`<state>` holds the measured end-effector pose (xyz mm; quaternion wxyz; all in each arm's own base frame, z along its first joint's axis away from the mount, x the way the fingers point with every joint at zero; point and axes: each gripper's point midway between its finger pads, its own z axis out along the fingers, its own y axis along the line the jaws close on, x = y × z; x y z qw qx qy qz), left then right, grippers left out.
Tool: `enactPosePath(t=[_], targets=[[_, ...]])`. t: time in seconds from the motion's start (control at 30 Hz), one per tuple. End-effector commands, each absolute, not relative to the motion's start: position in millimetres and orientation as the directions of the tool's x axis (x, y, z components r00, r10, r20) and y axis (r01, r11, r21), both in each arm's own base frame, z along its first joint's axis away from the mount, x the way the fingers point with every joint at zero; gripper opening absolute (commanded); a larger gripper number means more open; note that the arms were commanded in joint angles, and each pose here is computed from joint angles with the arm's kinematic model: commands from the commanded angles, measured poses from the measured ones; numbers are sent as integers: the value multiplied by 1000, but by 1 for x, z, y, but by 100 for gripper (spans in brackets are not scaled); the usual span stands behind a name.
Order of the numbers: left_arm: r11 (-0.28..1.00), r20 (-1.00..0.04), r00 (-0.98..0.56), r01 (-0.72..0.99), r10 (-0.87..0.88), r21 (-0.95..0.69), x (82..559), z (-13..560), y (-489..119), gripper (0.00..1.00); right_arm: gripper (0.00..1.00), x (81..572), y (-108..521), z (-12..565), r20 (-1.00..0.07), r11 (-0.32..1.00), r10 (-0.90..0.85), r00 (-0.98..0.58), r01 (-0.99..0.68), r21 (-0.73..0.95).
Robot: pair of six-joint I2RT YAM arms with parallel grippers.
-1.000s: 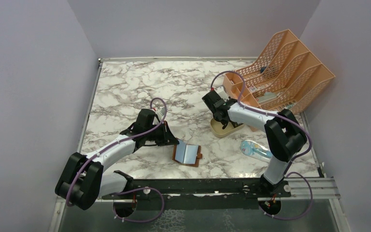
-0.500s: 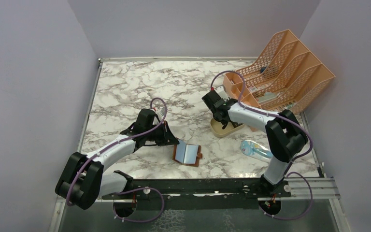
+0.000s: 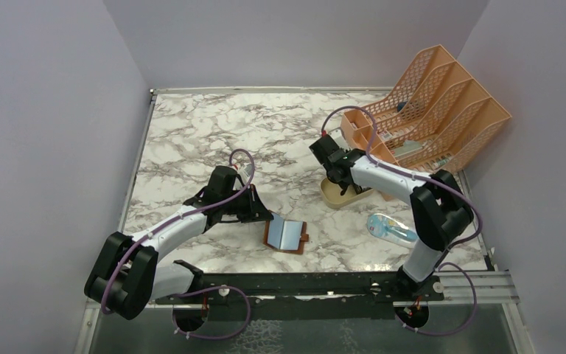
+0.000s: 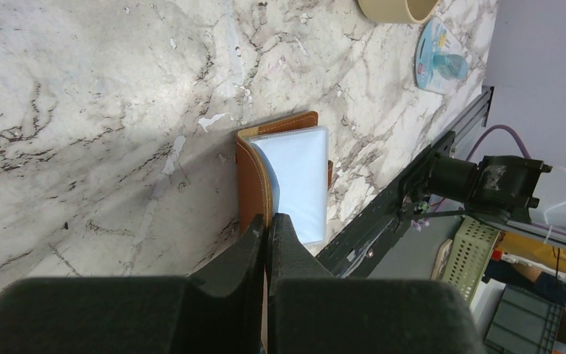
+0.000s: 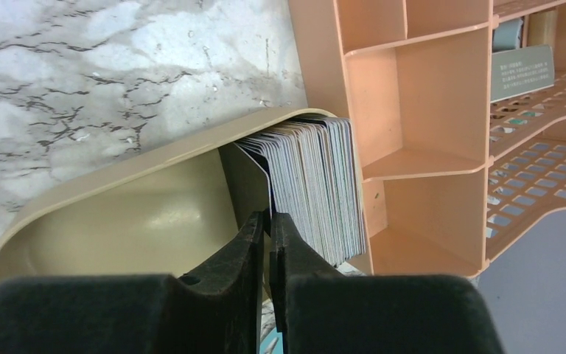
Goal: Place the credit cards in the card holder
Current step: Pick up the credit card from the storage box.
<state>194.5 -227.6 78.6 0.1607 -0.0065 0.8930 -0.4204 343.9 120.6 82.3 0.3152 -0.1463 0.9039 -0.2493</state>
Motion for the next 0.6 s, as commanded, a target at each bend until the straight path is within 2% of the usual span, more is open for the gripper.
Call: enactPosePath(t=[0.0, 0.17, 0.37, 0.57], targets=[[629, -287, -948, 139, -139, -765, 194, 80, -231, 0, 5, 347, 127, 104, -541, 867, -397, -742, -111, -485], [630, -288, -947, 138, -142, -764, 195, 81, -231, 0, 1, 339, 141, 109, -549, 901, -384, -743, -170, -400], [620, -279, -947, 123, -161, -775, 196, 83, -232, 0, 1, 327, 156, 128, -565, 928, -364, -740, -234, -291], [535, -263, -936, 102, -233, -838, 202, 97, -242, 0, 1, 309, 171, 156, -613, 943, -327, -720, -287, -165]])
